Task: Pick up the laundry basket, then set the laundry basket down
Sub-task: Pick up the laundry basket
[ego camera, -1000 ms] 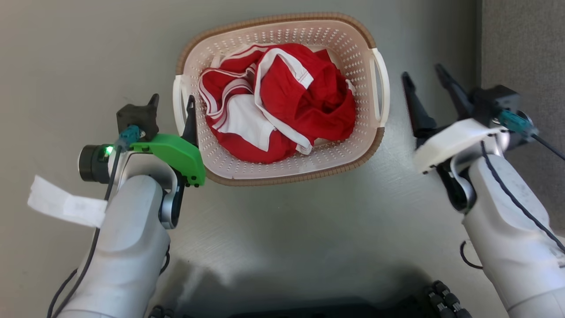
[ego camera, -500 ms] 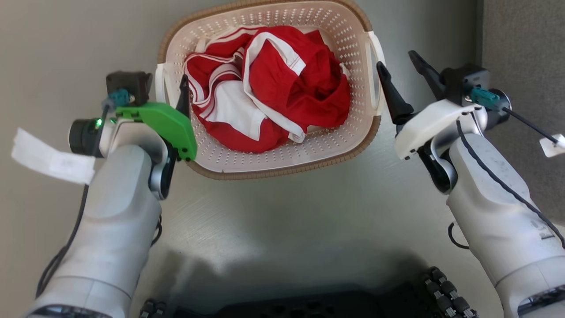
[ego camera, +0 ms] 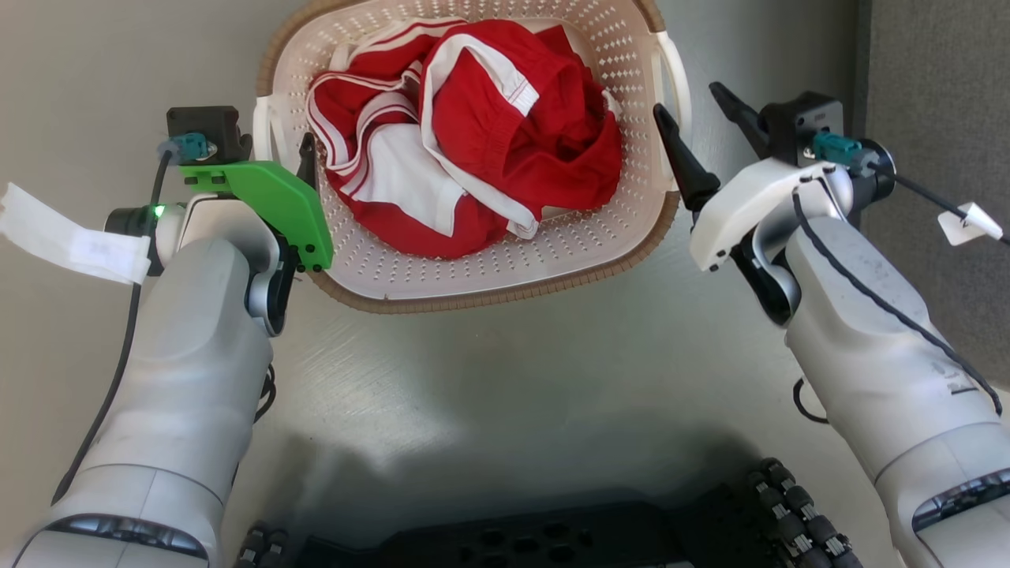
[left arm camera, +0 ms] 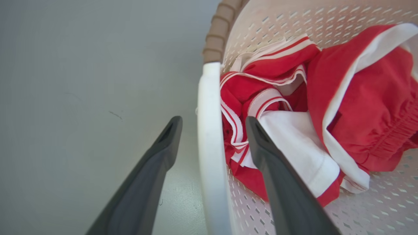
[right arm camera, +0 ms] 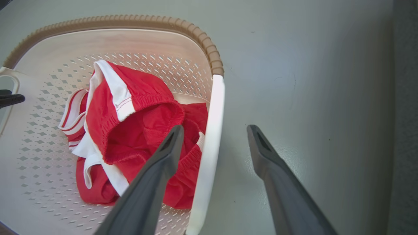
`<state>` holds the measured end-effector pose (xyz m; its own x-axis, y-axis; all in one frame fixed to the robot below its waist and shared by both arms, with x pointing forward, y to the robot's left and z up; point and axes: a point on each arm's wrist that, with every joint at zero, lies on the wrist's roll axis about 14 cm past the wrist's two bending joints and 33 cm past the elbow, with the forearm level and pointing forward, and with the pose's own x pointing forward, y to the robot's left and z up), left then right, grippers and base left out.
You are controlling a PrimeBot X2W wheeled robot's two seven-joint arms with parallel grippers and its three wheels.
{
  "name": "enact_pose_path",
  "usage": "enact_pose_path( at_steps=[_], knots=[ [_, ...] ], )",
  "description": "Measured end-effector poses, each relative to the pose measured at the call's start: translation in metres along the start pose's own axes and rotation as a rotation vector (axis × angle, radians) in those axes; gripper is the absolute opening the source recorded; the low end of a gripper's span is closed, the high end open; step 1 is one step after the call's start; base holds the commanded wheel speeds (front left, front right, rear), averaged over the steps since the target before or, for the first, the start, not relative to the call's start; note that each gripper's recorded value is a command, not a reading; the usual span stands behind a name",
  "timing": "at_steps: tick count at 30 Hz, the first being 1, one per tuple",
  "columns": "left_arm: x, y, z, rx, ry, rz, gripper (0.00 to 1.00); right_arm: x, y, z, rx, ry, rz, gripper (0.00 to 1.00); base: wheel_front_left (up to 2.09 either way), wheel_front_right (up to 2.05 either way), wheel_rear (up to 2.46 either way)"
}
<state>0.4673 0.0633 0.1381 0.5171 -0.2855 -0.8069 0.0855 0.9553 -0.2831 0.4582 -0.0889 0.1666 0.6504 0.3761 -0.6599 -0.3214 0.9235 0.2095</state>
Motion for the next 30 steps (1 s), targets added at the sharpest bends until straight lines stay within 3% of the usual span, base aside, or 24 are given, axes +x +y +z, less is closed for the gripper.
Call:
enact_pose_path(
  at_steps=[6,7,8,9,30],
  knots=[
    [0.006,0.001,-0.007,-0.01,0.026,-0.004,1.0,0.004,-0.006,-0.005,0.005,0.018,-0.011,1.0,0.0,0.0,0.0],
    [0.006,0.001,-0.007,-0.013,0.027,-0.006,0.81,0.005,-0.006,-0.005,0.005,0.021,-0.012,1.0,0.0,0.0,0.0],
    [0.007,0.001,-0.007,-0.014,0.028,-0.008,0.2,0.006,-0.007,-0.005,0.003,0.023,-0.012,1.0,0.0,0.0,0.0],
    [0.008,0.001,-0.006,-0.014,0.026,-0.006,0.0,0.006,-0.007,-0.006,0.001,0.027,-0.012,0.0,0.0,0.0,0.0],
    [-0.01,-0.008,0.001,-0.036,0.007,-0.024,0.0,-0.007,-0.001,-0.003,0.034,0.066,-0.021,0.0,0.0,0.0,0.0]
  ],
)
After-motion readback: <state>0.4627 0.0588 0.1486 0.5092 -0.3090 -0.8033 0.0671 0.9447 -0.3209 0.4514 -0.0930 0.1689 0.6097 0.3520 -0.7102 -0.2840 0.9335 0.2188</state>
